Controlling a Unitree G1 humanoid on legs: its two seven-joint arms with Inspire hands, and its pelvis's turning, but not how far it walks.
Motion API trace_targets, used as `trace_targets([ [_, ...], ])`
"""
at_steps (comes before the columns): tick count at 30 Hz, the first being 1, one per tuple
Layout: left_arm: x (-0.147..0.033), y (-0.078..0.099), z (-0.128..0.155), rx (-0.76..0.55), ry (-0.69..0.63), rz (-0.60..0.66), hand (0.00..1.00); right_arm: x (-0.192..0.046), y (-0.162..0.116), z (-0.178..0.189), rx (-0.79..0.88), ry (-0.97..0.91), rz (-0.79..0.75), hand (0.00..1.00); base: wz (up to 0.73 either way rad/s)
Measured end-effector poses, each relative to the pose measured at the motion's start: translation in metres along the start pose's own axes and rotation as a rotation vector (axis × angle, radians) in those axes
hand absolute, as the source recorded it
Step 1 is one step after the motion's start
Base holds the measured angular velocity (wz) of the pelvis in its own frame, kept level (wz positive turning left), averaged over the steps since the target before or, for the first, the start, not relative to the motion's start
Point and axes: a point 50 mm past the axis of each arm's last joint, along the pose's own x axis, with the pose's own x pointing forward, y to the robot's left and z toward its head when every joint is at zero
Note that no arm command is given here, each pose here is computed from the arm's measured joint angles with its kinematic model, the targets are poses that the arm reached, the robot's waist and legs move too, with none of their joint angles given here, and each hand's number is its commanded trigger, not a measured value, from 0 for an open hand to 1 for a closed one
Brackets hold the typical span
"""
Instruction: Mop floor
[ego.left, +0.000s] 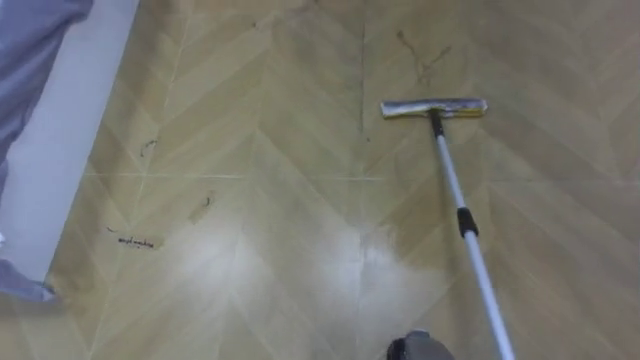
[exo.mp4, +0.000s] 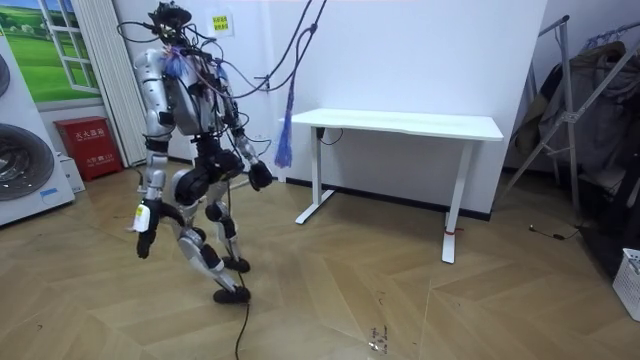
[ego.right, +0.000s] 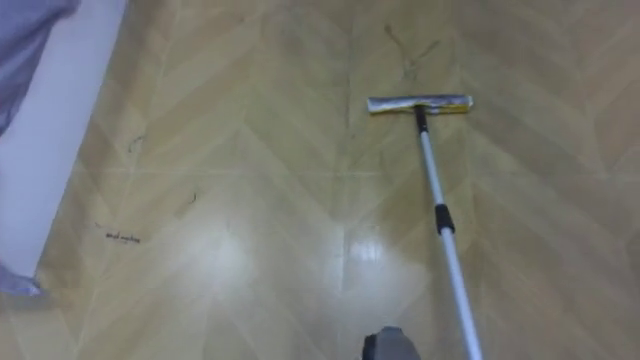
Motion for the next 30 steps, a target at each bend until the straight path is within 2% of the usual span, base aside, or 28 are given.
trace_targets([
  [3,0.0,0.004,0.009,-0.003,-0.036,0.012,0.0,-0.019,-0.014,0.064,0.024,-0.193,-0.034,1.0,0.08],
  [5,0.0,0.006,0.01,-0.003,-0.039,0.015,0.0,-0.03,-0.014,0.091,0.047,-0.298,-0.019,1.0,0.0],
  [7,0.0,0.005,0.002,-0.001,-0.021,0.005,0.0,-0.033,-0.006,0.097,0.068,-0.339,0.027,1.0,0.02],
  [10,-0.001,0.001,-0.001,0.0,-0.015,-0.039,0.0,-0.019,-0.002,0.068,0.09,-0.264,0.076,1.0,0.17],
  [13,-0.001,-0.002,0.013,0.013,-0.062,-0.045,0.0,0.001,-0.014,0.001,0.083,-0.088,0.036,1.0,0.26],
  [15,-0.001,0.001,0.017,-0.001,-0.095,-0.036,0.0,0.01,-0.008,-0.055,0.07,0.046,0.033,1.0,0.11],
  [17,-0.002,0.001,0.02,-0.005,-0.113,-0.025,0.0,0.013,0.001,-0.082,0.07,0.111,0.042,1.0,0.04],
  [22,-0.003,-0.004,0.021,-0.014,-0.121,-0.013,0.0,0.013,0.027,-0.1,0.057,0.164,0.073,1.0,-0.3],
  [26,-0.002,-0.007,0.009,-0.095,-0.05,-0.03,0.0,0.012,0.034,-0.078,0.045,0.133,0.077,1.0,-0.01],
  [28,-0.001,-0.009,0.002,-0.134,-0.007,-0.036,0.0,0.009,0.023,-0.048,0.041,0.096,0.046,1.0,0.21],
  [30,-0.001,-0.008,-0.001,-0.162,0.026,-0.033,0.0,-0.003,0.003,0.015,0.039,-0.042,-0.028,1.0,0.18],
])
